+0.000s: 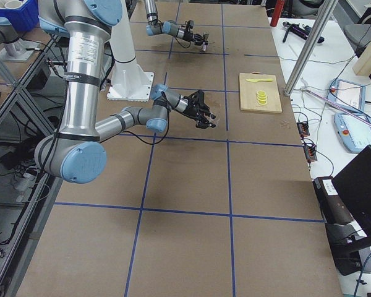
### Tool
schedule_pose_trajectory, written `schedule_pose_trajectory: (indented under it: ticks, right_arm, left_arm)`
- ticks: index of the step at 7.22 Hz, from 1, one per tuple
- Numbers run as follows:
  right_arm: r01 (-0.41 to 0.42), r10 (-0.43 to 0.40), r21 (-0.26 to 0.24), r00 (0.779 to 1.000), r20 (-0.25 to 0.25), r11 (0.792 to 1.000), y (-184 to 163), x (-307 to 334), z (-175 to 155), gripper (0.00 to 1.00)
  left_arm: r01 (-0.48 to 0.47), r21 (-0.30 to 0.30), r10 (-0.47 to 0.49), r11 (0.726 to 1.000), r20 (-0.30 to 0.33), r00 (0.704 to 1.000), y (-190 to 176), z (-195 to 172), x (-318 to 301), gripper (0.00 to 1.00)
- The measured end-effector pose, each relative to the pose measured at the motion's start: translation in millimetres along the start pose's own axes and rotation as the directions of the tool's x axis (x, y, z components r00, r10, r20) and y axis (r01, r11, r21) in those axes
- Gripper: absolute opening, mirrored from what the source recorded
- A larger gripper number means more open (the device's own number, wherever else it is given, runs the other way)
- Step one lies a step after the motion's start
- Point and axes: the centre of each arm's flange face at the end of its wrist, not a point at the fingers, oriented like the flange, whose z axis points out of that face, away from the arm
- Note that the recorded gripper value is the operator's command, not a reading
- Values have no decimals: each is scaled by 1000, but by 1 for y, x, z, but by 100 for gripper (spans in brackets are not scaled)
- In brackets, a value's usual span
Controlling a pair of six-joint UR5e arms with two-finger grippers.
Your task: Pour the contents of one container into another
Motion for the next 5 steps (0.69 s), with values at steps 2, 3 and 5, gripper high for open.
schedule_pose_trajectory:
  ticks: [2,3,5]
  right_arm:
    - [0,0,6,1000,-3,1000,3,0,0,0]
    - [2,-2,6,1000,-3,1000,5,-1,0,0]
    - [10,-10,10,1000,0,1000,15,-6,-2,0]
  left_arm:
    - [1,-11,-2,1000,-6,1000,0,-1,2,47]
    - [1,-12,-1,1000,-7,1000,0,-1,2,50]
    - [1,-12,-1,1000,-7,1000,-1,-1,2,89]
